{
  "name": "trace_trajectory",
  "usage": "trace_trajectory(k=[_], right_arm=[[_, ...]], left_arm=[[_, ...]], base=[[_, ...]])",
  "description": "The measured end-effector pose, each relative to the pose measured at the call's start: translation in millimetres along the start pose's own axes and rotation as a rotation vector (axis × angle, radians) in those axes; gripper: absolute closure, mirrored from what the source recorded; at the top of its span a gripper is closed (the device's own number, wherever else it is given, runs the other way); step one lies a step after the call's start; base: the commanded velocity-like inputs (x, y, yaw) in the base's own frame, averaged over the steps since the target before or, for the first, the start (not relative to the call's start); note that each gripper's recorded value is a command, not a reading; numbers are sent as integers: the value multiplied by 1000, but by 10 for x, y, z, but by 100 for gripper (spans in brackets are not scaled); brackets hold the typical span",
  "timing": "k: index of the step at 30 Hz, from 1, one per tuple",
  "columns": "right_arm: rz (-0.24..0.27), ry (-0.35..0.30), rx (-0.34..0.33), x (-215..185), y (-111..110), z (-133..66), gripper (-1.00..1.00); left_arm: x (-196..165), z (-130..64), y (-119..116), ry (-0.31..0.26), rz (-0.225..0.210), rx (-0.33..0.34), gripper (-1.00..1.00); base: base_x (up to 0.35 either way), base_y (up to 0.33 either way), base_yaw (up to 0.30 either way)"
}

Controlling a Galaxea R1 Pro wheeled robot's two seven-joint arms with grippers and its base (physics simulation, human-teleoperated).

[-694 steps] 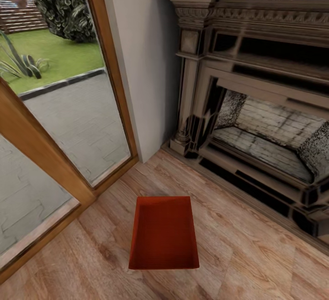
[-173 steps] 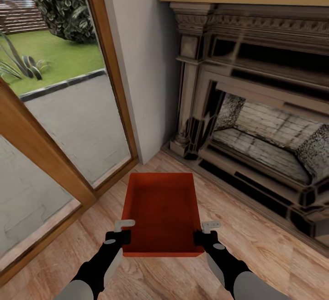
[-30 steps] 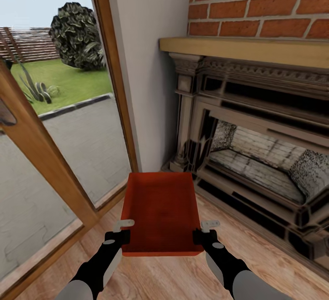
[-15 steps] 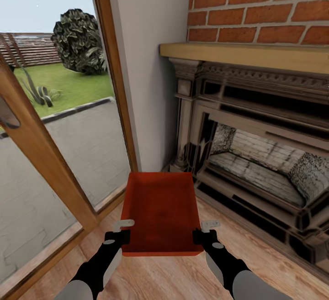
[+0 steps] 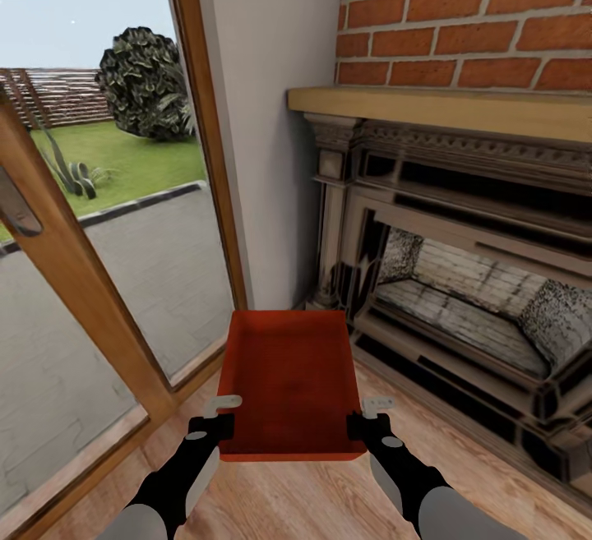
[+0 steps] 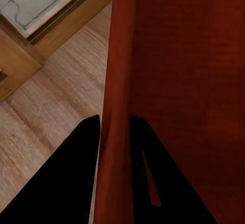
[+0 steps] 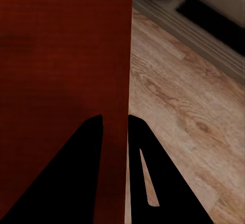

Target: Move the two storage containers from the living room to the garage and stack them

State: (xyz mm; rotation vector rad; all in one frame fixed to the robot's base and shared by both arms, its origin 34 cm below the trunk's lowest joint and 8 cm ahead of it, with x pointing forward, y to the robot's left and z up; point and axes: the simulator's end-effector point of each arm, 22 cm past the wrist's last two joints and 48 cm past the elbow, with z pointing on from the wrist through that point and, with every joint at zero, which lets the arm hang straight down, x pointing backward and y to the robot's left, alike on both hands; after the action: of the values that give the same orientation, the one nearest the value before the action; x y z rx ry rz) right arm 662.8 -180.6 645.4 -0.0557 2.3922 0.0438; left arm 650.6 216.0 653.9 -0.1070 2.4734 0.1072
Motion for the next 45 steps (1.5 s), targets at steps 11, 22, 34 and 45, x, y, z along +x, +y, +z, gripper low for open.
trace_trajectory(k=[11,22,34,45], right_arm=[[-1,-17,-1,-94,-4,-37,100],[-1,-34,1,-188,-3,-76,100],[-2,-53,1,-288,-5,-120,100],[-3,-70,1,-379,-6,-162,100]], left_arm=[[-86,-44,-3,-17,-3,1,100],[-177,-90,-1,-34,-4,2,100],[-270,-142,-2,-53,-6,3,100],[-355,-190,-1,-69,-7,4,100]], base=[[0,0,0],[0,0,0],[0,0,0],[0,0,0]])
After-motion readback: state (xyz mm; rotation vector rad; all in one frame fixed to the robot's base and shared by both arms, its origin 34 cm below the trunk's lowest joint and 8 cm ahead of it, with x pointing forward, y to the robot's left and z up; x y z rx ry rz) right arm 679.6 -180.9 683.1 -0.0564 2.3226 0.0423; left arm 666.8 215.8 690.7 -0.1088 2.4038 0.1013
